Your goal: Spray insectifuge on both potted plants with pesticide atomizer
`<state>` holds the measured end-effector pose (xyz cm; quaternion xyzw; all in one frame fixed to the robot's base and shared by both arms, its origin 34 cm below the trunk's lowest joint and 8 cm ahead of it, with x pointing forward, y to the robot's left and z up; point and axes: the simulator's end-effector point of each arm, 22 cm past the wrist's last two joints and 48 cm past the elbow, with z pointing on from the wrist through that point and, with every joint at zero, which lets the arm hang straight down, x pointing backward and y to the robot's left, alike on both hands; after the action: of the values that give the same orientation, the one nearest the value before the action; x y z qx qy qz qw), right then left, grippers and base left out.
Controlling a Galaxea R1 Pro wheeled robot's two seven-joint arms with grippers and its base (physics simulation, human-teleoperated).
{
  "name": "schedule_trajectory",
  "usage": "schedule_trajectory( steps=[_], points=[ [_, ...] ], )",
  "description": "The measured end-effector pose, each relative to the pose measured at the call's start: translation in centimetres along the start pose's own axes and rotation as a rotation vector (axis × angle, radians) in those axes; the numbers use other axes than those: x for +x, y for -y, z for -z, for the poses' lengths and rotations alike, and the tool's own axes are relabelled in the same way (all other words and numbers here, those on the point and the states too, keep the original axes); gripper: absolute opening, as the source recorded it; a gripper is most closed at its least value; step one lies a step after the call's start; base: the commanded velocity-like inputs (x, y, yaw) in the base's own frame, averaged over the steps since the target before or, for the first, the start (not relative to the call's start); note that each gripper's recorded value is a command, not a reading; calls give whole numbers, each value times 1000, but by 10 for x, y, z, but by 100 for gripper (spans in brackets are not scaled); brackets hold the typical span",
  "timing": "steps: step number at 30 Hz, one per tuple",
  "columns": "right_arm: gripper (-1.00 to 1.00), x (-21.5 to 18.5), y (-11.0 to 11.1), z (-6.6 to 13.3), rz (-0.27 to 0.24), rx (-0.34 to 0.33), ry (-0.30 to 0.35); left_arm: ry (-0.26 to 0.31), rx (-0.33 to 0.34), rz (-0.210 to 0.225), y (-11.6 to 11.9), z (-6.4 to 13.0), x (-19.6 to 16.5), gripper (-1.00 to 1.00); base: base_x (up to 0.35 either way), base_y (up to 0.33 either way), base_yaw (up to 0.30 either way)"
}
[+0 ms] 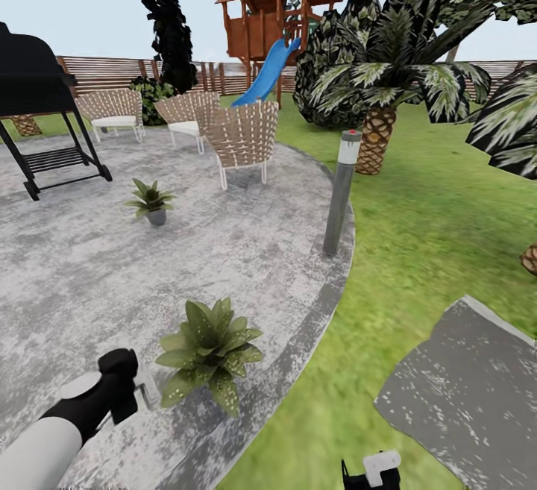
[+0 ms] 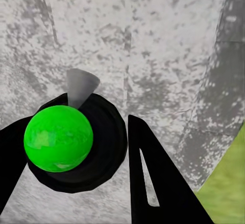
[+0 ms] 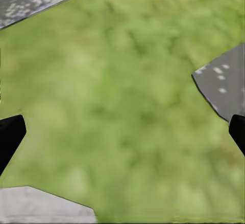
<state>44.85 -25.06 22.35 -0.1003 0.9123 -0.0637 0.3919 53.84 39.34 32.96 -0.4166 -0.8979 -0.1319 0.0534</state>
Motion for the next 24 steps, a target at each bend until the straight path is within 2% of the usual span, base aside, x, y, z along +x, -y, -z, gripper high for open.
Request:
schedule_trajectory(
  steps=[3,10,13,18,21,24],
  points=[
    [100,0,-1,0,0,-1,0,5,-5,3,-1,2,-3,-100,-189,228,-282],
    [100,0,-1,0,0,-1,0,6,3,2,5,1,-7,-100,13,256,-251],
    [100,0,-1,0,0,-1,1,0,5,-5,9,-2,-3,-100,-9,32,-40],
    [100,0,-1,0,-1,-1,1,1,9,-6,10,-3,-3,-100,-271,33,-4],
    [100,-1,0,0,0,0,1,2,7,-6,10,-3,-4,-100,-235,211,0],
    [100,-1,1,0,2,1,1,5,4,-2,8,-1,-6,-100,-13,308,0]
  ],
)
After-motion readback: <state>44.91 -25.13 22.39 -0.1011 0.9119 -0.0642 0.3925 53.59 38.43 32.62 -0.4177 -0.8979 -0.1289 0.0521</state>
